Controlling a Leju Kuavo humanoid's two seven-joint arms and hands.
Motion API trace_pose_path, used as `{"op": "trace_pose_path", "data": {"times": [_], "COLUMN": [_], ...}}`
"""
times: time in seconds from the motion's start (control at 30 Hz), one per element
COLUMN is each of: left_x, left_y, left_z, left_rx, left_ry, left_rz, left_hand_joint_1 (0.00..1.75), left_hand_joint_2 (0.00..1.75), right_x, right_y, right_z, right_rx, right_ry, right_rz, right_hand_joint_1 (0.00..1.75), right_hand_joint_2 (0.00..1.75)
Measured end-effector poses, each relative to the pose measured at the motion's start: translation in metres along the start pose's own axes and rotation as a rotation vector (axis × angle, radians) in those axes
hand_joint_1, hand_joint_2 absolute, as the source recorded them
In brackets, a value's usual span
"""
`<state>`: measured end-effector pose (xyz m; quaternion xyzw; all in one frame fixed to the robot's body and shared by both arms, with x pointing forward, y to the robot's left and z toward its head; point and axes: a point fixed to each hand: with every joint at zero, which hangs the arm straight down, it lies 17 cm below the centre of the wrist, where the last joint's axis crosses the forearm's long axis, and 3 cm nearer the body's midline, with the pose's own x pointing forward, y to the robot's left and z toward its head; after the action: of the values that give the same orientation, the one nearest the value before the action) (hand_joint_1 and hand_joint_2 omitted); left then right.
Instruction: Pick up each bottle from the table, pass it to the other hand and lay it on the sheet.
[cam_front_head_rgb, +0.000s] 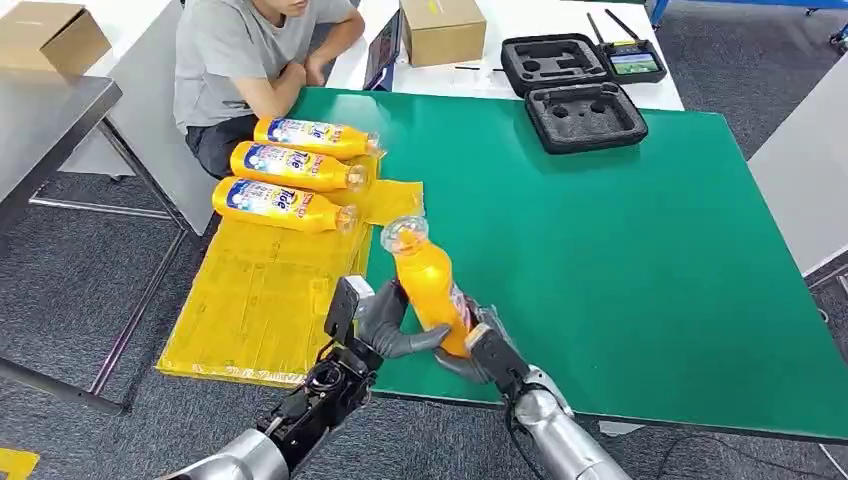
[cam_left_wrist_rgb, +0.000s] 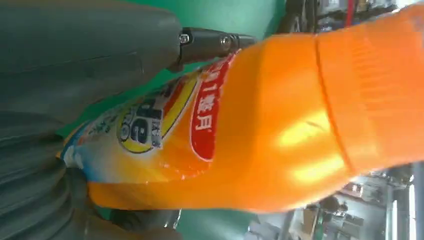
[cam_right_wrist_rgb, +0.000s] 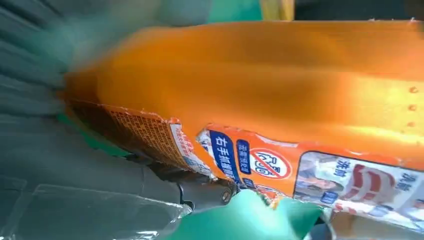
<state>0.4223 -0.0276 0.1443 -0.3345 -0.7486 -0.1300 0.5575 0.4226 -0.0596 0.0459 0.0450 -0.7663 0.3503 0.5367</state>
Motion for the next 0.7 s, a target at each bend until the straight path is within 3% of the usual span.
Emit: {"op": "trace_pose_path", "data": {"times": [0.43,0.47,0.5,0.53,0.63,0.67,0.7], "left_x": [-0.001,-0.001,0.000,0.001,0.004,0.005,0.006], "left_y": [0.008,0.008,0.008,0.009,0.011,0.013,0.014], "left_z": [0.002,0.002,0.002,0.002,0.002,0.002,0.003], "left_rx": [0.034,0.033,0.035,0.038,0.045,0.048,0.054], "left_ry": [0.000,-0.002,-0.003,-0.006,-0.019,-0.022,-0.026], "left_rz": [0.030,0.034,0.039,0.048,0.079,0.088,0.099], "left_hand_joint_1": [0.00,0.19,1.34,1.68,1.75,1.75,1.75], "left_hand_joint_2": [1.75,1.75,1.75,1.75,1.75,1.75,1.75], "right_x": [0.021,0.021,0.021,0.021,0.021,0.021,0.021], "right_y": [0.008,0.009,0.009,0.009,0.010,0.010,0.010], "right_z": [-0.009,-0.009,-0.009,-0.009,-0.009,-0.009,-0.009], "right_rx": [0.019,0.020,0.020,0.021,0.023,0.025,0.026], "right_ry": [-0.063,-0.064,-0.064,-0.064,-0.064,-0.065,-0.066], "right_rz": [0.038,0.038,0.039,0.039,0.043,0.043,0.044], "right_hand_joint_1": [1.75,1.75,1.75,1.75,1.75,1.06,0.59], "right_hand_joint_2": [1.75,1.75,1.75,1.75,1.75,1.75,1.75]}}
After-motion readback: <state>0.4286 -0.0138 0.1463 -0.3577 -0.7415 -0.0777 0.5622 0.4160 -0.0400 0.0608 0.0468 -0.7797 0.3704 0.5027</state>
